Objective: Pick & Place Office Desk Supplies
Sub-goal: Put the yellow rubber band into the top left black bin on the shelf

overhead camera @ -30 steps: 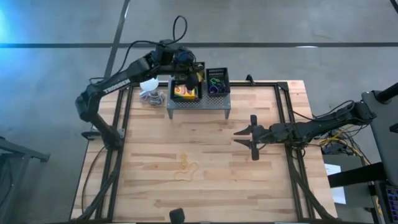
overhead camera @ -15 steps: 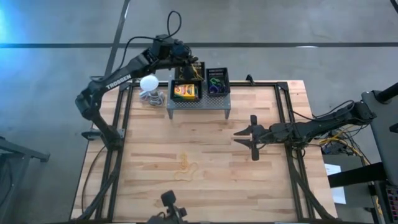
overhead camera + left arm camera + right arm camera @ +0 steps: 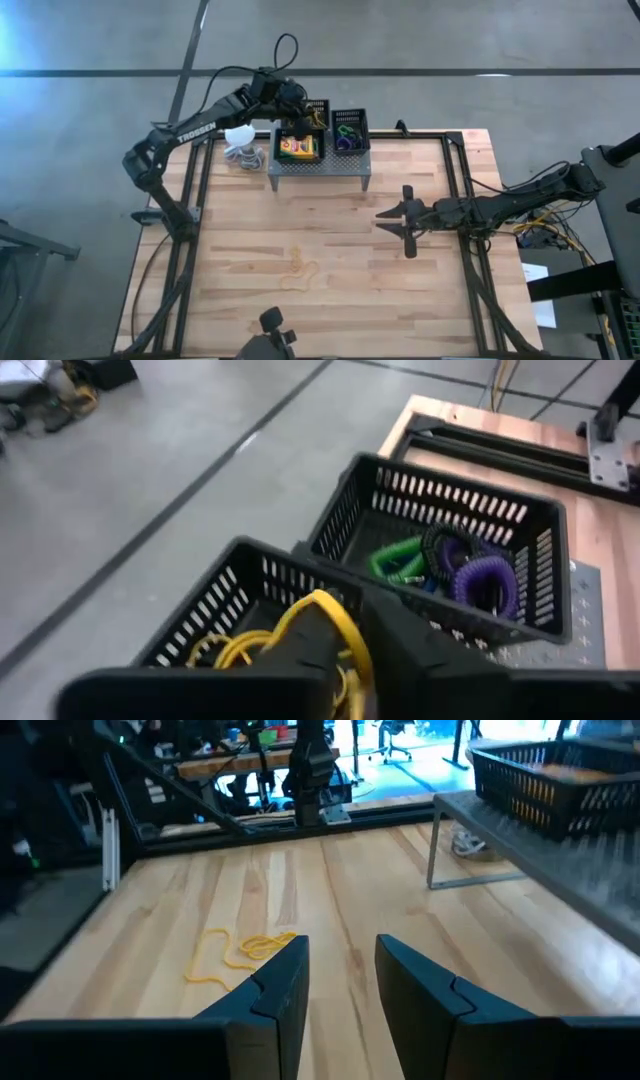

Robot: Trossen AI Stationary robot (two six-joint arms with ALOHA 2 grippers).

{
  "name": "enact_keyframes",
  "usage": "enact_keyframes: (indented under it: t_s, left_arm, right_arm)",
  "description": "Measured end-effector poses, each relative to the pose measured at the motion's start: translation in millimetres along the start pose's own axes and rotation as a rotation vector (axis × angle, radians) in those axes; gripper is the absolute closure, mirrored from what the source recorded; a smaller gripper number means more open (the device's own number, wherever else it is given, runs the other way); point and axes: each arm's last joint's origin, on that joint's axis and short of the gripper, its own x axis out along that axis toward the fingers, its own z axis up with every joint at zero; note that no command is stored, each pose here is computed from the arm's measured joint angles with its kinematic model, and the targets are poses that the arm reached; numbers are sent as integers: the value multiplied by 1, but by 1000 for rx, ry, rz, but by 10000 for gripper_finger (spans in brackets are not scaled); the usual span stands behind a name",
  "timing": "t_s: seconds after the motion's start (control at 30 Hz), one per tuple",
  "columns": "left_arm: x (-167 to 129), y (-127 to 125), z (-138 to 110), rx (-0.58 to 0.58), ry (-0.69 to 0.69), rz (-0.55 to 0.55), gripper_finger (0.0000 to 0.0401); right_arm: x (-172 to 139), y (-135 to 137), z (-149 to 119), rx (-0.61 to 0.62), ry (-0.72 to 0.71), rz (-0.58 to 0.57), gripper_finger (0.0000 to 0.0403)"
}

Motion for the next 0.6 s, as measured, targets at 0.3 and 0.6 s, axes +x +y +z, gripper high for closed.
enact_keyframes:
  t_s: [0.3,0.6]
  left_arm:
    - [-12,-3,3,-50,70,-31,236]
    - [-69,-32,19,-13,42,-79,214]
  right_arm:
    - [3,0,0,52,-12,-23,291]
    - [33,8,0,48,35,-41,256]
